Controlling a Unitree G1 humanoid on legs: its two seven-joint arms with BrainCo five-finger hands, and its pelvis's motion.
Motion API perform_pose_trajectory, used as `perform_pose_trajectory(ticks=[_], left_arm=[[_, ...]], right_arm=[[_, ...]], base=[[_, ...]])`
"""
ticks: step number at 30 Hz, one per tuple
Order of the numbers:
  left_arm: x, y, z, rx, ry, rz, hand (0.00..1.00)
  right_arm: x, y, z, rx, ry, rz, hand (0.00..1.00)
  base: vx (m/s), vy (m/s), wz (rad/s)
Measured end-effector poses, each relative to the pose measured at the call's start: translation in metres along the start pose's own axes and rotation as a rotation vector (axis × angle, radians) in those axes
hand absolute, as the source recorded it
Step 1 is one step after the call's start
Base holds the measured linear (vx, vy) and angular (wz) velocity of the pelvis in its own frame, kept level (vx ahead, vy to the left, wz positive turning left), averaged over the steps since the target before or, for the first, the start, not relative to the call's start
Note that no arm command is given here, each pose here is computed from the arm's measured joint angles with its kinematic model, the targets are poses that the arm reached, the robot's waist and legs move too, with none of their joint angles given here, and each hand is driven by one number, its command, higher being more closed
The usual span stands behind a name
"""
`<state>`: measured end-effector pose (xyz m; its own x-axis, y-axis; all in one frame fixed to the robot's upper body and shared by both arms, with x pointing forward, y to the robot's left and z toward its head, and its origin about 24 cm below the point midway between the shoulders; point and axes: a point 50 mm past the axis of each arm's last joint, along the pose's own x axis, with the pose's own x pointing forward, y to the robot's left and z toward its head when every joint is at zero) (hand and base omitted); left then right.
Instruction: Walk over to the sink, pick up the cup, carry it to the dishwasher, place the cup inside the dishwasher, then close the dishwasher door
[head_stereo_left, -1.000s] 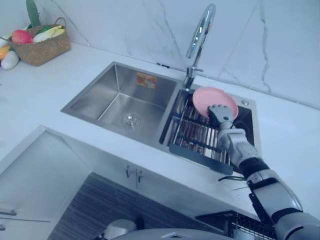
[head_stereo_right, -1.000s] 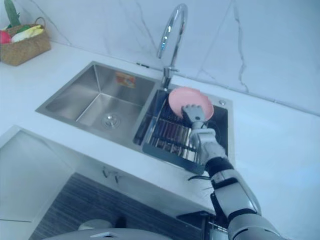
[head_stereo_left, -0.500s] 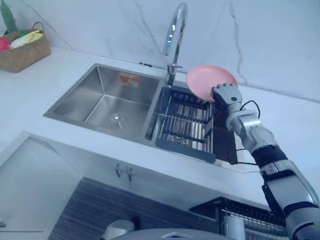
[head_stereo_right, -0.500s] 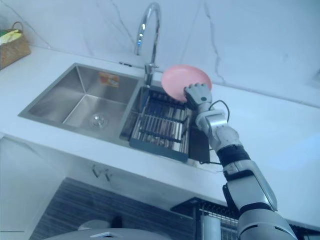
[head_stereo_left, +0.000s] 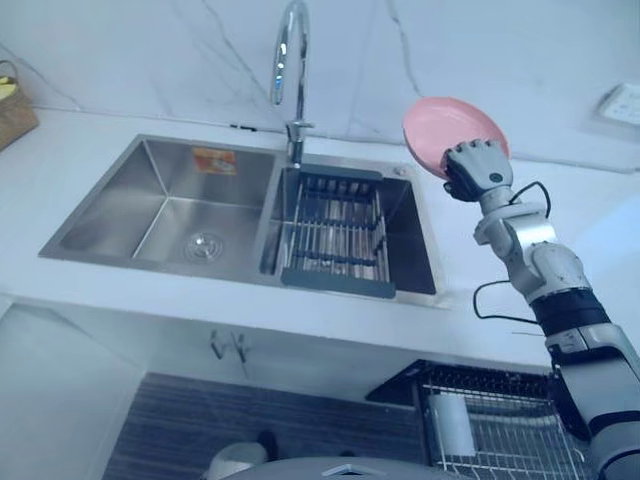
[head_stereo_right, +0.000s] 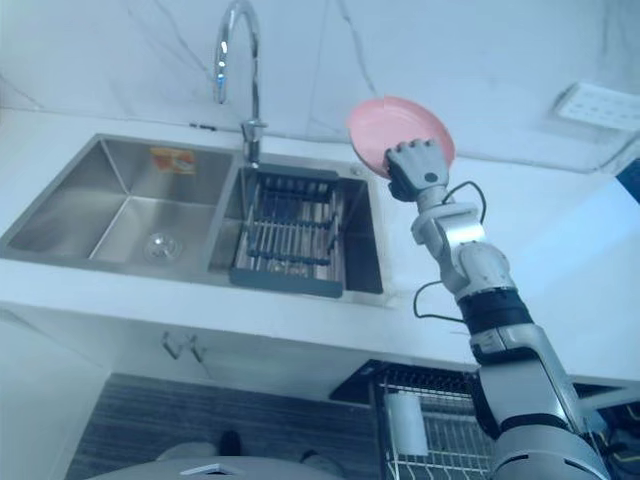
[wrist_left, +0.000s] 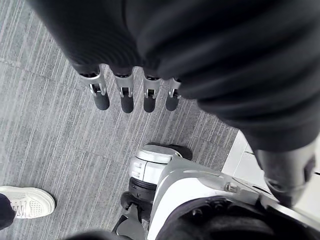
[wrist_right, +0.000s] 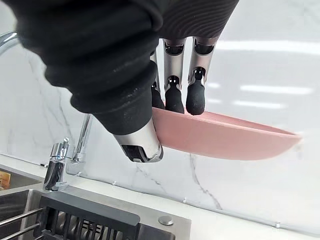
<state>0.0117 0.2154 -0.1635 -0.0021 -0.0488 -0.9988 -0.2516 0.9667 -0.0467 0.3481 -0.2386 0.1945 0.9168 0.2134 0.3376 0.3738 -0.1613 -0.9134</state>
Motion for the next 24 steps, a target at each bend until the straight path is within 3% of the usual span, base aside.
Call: perform_pose_trajectory(ticks=[24], left_arm=[[-0.001, 0.016, -0.023, 0.000, 0.091, 0.055, 0.00]], right_arm=[[-0.072, -0.004, -0.057, -0.086, 0.138, 0.131, 1.00]], base=[[0.02, 0.041, -0.42]])
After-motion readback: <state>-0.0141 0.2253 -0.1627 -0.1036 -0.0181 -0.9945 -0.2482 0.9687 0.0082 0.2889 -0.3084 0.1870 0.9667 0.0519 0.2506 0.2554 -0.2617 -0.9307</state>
